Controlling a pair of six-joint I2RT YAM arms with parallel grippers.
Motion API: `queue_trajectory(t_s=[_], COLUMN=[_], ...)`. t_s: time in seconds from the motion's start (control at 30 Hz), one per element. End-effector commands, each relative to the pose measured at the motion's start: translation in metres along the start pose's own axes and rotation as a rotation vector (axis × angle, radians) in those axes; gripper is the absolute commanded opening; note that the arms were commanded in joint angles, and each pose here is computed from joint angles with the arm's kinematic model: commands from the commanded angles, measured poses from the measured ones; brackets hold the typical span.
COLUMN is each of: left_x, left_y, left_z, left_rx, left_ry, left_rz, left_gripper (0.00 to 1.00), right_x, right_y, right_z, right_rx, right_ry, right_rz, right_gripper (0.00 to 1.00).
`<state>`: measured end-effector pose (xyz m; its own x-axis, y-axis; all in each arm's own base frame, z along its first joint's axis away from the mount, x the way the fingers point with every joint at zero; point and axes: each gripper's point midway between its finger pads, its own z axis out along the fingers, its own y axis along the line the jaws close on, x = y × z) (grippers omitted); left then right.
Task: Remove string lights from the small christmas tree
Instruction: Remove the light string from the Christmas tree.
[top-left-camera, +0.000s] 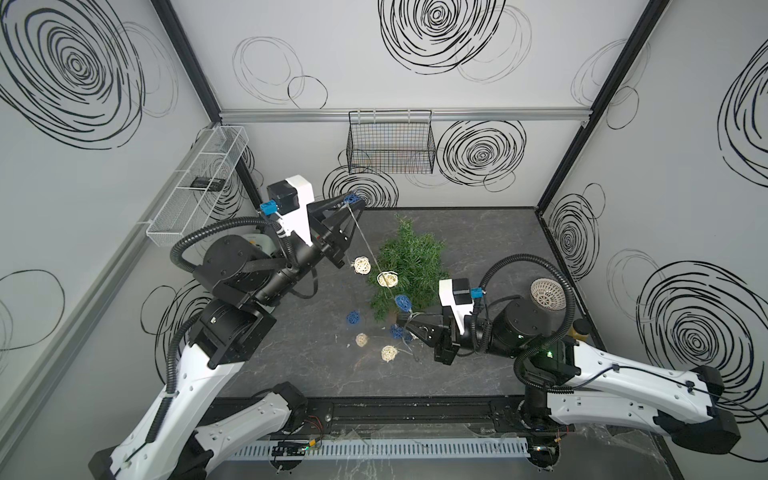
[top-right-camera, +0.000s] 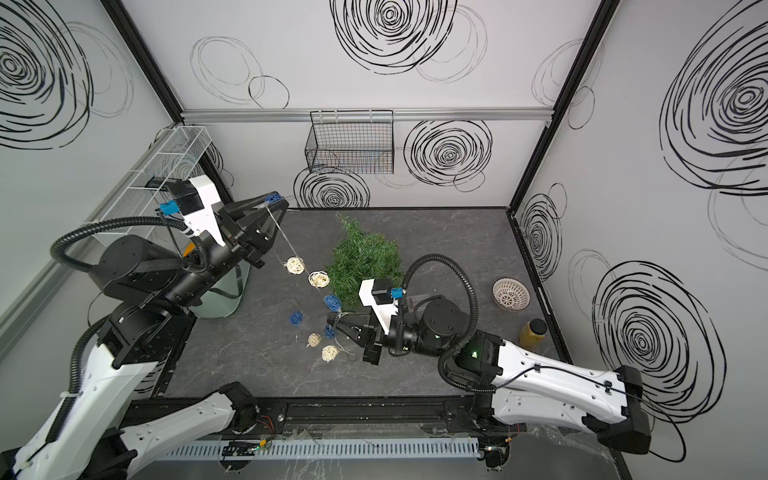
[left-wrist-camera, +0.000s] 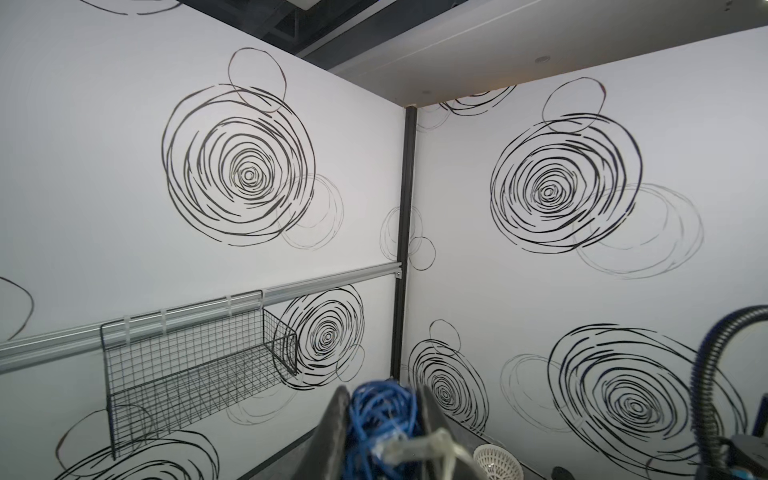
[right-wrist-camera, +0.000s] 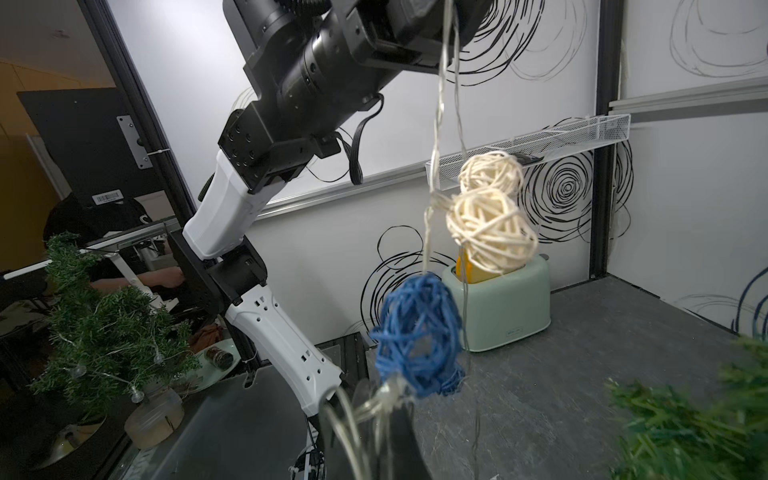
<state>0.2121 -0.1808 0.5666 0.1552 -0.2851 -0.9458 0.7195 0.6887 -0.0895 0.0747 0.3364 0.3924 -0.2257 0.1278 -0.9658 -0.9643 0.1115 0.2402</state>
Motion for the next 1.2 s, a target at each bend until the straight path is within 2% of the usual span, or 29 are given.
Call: queue_trajectory(t_s=[0.0, 0.33, 0.53, 0.67, 0.73, 0.8, 0.9, 1.03, 1.13, 1.17], left_x=[-0.082, -0.006, 0.039, 0.060, 0.067, 0.071, 0.072, 0.070, 0.070, 0.069], left_y=[-0.014, -0.032, -0.051, -0.066, -0.072, -0.076, -0.077, -0.081, -0.087, -0.089], left_z=[-0.036, -0.043, -0.037, -0.035, -0.032, -0.029, -0.026, -0.024, -0.020, -0.019], left_rx=[0.047, 0.086, 0.071, 0.054, 0.037, 0.019, 0.000, 0.007, 0.020, 0.024], left_ry=[-0.324, -0.186, -0.067, -0.003, 0.028, 0.048, 0.059, 0.051, 0.054, 0.052], left_rz=[-0.112, -0.257, -0.269, -0.247, -0.232, -0.212, -0.204, -0.209, -0.213, -0.215], left_gripper=[0.19, 0.17, 0.16, 0.17, 0.17, 0.17, 0.17, 0.17, 0.18, 0.18], right_x=[0.097, 0.176, 0.214, 0.211, 0.204, 0.198, 0.186, 0.161, 0.145, 0.139], right_y=[-0.010, -0.050, -0.075, -0.088, -0.088, -0.087, -0.085, -0.062, -0.054, -0.053], right_z=[-0.016, -0.048, -0.061, -0.069, -0.071, -0.075, -0.080, -0.082, -0.085, -0.085], right_rx=[0.030, 0.213, 0.334, 0.413, 0.414, 0.412, 0.410, 0.288, 0.246, 0.237], right_ry=[0.304, 0.426, 0.492, 0.495, 0.483, 0.476, 0.452, 0.361, 0.288, 0.266], right_rz=[0.092, 0.170, 0.209, 0.209, 0.200, 0.182, 0.164, 0.146, 0.130, 0.121], right_gripper=[0.00, 0.00, 0.04, 0.23, 0.44, 0.61, 0.70, 0.78, 0.84, 0.99])
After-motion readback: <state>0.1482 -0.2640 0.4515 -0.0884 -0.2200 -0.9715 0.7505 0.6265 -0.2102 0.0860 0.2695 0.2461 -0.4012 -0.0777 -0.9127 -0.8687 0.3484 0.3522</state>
